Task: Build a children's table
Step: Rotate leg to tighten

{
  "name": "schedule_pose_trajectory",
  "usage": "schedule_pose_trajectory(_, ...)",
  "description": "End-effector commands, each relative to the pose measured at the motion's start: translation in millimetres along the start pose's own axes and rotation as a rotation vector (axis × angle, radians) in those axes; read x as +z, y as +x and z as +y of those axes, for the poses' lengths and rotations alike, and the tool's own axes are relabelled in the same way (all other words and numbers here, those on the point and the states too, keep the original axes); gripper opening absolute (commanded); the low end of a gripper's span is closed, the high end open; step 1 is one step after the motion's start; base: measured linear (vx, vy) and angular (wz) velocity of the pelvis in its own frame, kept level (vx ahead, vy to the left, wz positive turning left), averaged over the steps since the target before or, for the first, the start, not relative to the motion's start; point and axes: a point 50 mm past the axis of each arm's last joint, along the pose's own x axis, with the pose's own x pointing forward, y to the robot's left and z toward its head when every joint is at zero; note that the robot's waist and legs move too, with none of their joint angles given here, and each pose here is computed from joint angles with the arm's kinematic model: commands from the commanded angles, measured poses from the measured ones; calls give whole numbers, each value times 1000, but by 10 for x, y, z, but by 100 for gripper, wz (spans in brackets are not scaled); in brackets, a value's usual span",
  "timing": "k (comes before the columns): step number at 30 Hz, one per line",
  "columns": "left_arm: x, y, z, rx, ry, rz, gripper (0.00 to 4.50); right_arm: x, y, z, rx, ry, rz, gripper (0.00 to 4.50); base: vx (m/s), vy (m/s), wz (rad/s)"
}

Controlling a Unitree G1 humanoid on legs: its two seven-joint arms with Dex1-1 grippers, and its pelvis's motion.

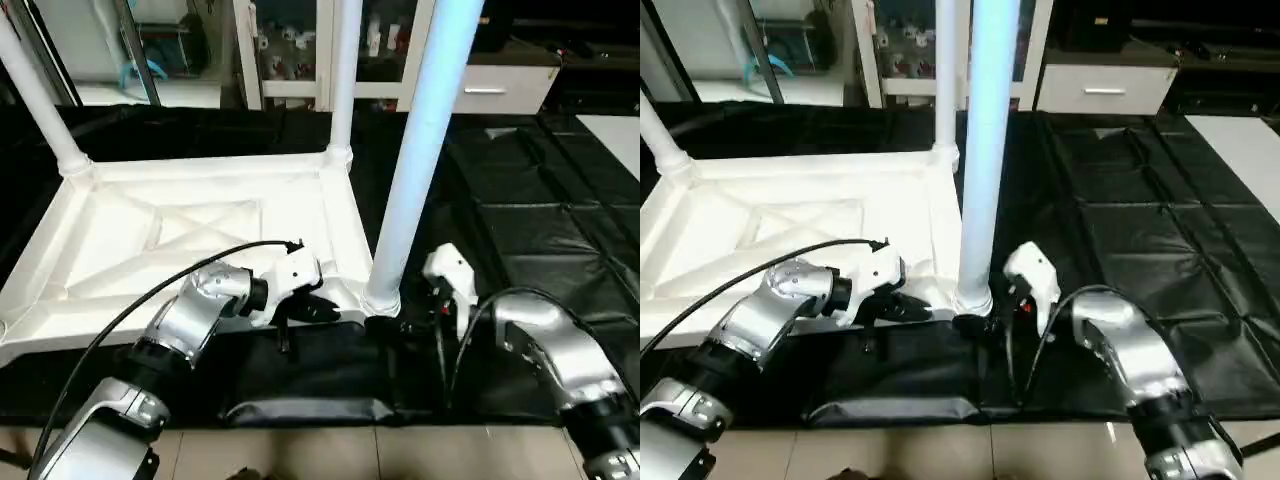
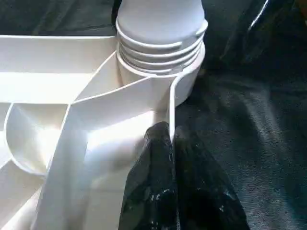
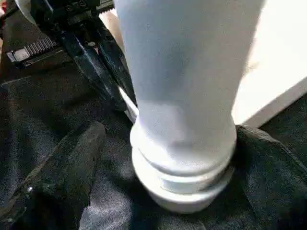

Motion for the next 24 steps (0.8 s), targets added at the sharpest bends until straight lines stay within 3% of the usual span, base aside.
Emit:
schedule_pose_trajectory(1,23,101,-70,-54,1,-4,0,4,77,12,18,-32,15,428,0,0,0)
schedule_pose_trajectory(6,30,97,-93,-63,-6,-1,0,97,98,-14,19,-25,-30,428,0,0,0)
schedule_pose_trajectory(7,26,97,-94,-64,-6,0,0,95,102,-14,25,-30,-26,401,0,0,0)
schedule_pose_trajectory(24,-7,46,-68,-43,-17,16,0,-13,70,-4,72,-42,24,274,0,0,0)
